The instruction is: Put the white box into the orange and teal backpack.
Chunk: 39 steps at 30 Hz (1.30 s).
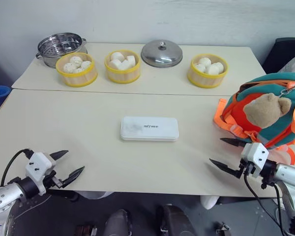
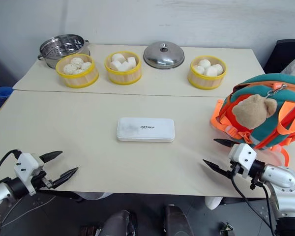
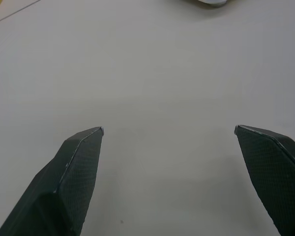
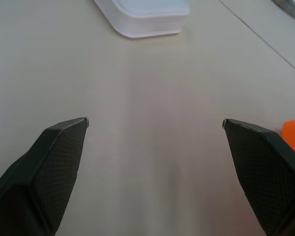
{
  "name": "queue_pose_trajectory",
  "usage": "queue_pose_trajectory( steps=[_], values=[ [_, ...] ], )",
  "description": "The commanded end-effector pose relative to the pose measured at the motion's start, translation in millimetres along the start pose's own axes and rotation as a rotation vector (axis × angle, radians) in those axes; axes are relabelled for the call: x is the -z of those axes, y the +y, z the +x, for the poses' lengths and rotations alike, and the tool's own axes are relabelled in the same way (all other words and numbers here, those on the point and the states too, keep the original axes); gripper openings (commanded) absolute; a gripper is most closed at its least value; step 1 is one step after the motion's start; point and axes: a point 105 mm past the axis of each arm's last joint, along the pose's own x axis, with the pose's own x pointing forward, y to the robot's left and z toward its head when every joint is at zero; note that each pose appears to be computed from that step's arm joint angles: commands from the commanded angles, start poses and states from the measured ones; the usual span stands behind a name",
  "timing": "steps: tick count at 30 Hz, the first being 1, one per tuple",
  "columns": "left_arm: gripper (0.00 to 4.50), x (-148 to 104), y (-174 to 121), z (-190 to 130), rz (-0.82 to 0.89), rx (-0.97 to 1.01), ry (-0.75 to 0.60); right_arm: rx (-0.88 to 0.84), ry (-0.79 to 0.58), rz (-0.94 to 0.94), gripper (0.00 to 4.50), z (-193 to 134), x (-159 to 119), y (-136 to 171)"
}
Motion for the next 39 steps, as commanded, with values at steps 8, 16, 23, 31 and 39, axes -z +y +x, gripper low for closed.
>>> queue_pose_trajectory(
  steps=[8,16,23,31,39],
  values=[
    [4.5,-32.1,11.6,8.9,-0.013,-0.043,-0.071,0.037,-0.093,0.062,4.49,17.5,-31.1,-6.9],
    [2.41,-68.2,55.6,62.5,-0.139,-0.232,-0.093,-0.024,-0.04,0.03,2.93,79.5,-62.0,-23.2],
    [0.22,-74.2,45.8,111.7,-0.126,-0.181,-0.081,0.092,0.065,-0.129,0.49,114.3,-48.6,-58.6],
    [0.0,-81.6,7.8,147.4,-0.077,0.002,-0.072,0.026,0.055,-0.087,0.07,145.1,-47.5,-44.4],
    [0.0,-96.9,-17.6,151.7,-0.127,0.116,-0.157,-0.015,0.02,-0.091,0.07,146.5,-57.7,-25.0]
  ],
)
